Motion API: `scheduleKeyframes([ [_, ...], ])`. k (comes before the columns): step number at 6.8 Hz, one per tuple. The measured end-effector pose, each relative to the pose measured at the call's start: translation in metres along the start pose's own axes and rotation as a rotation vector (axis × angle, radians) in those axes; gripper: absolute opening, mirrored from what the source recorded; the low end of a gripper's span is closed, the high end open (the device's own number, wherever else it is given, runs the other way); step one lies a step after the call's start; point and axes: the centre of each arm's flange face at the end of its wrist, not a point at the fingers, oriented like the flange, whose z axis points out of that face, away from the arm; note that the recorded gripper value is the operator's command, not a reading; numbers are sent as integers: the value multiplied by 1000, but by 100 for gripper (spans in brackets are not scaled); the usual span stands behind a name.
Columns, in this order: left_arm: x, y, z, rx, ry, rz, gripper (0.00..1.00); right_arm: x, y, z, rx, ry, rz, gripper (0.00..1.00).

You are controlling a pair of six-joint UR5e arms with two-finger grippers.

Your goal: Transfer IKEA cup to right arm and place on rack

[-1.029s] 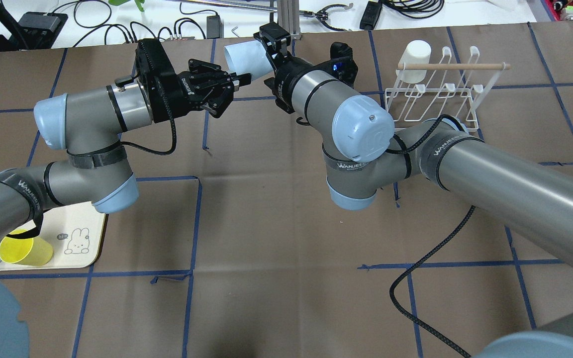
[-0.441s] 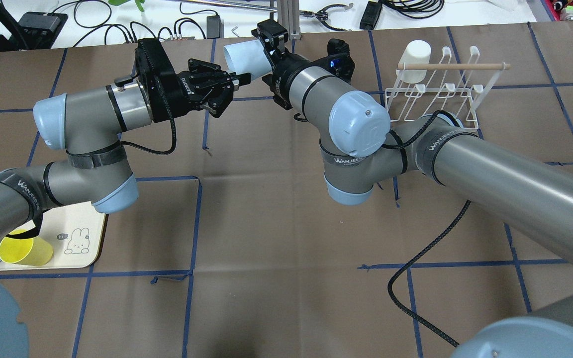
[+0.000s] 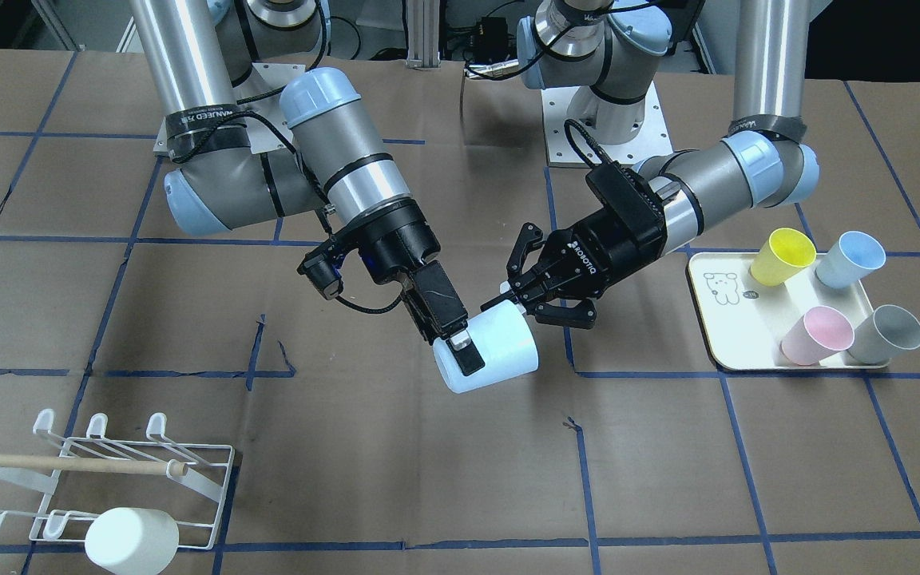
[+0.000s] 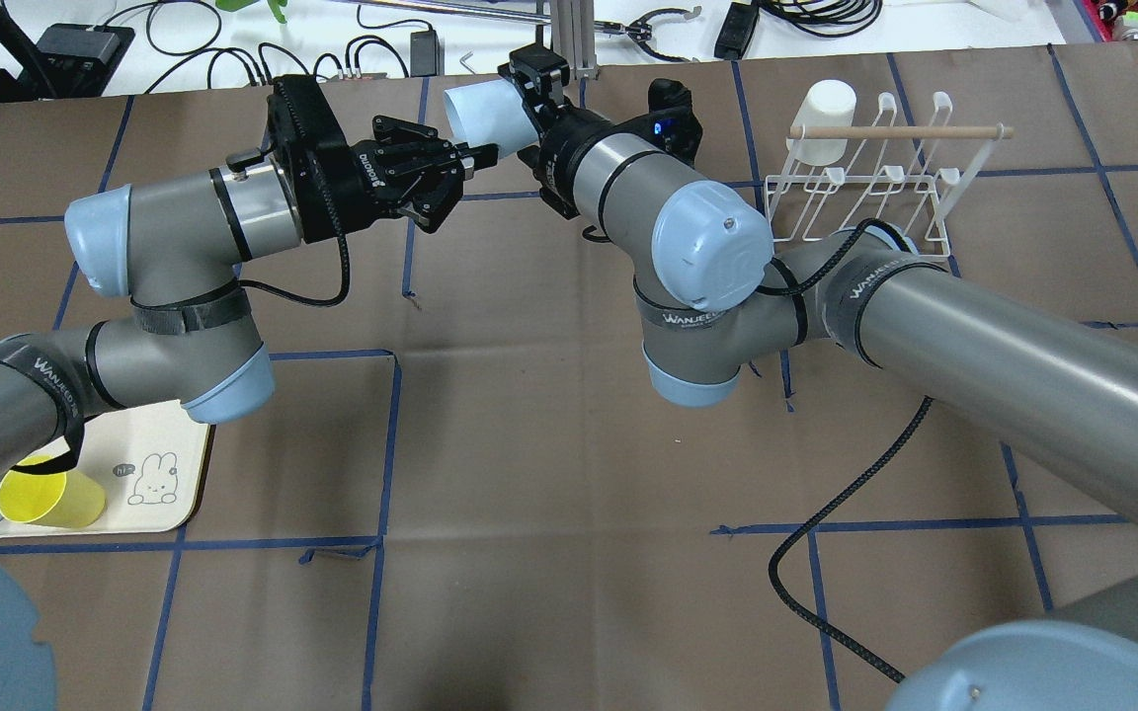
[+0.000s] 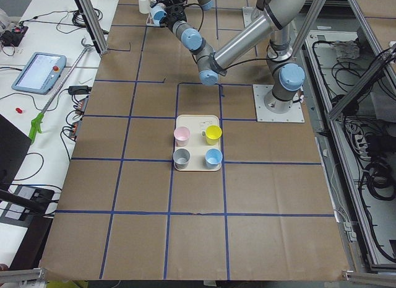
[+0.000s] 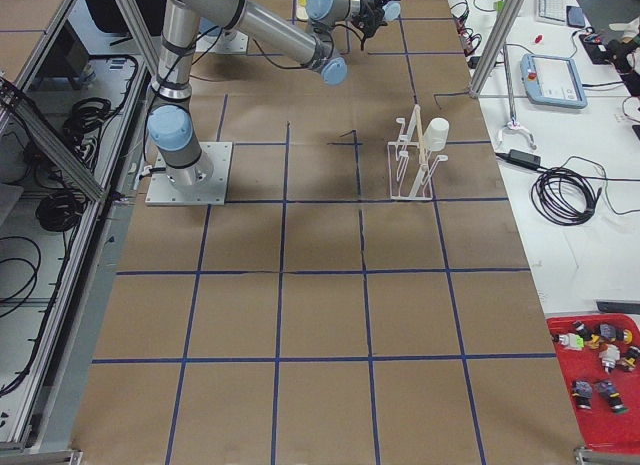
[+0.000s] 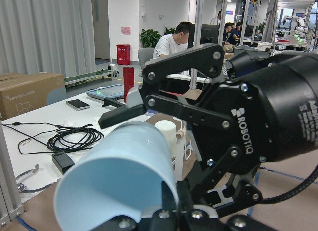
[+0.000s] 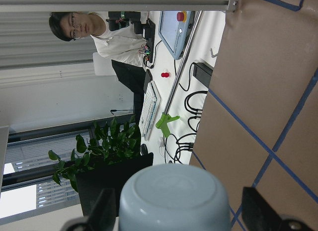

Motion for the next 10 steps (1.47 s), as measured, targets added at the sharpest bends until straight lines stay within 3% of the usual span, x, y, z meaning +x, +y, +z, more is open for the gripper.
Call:
scheduleKeyframes([
  [1, 0, 0, 0, 0, 0, 0, 16, 0, 0, 0, -1, -1, 0, 52],
  [2, 0, -1, 0, 0, -2, 0, 28, -1, 0, -1, -3, -2, -1, 50],
  [3, -1, -2, 0, -1, -5, -3, 68, -1, 1, -1, -3, -3, -2, 48],
  [5, -3, -3, 0, -2, -8, -19, 98, -3, 1, -2, -4, -7, -5, 44],
  [8, -4, -7, -3, 2, -15, -31, 99, -4, 1, -3, -6, -9, -8, 35],
  [10, -13, -7, -24, 9, -54, -41, 99, -7, -1, -3, -4, -16, -11, 35],
])
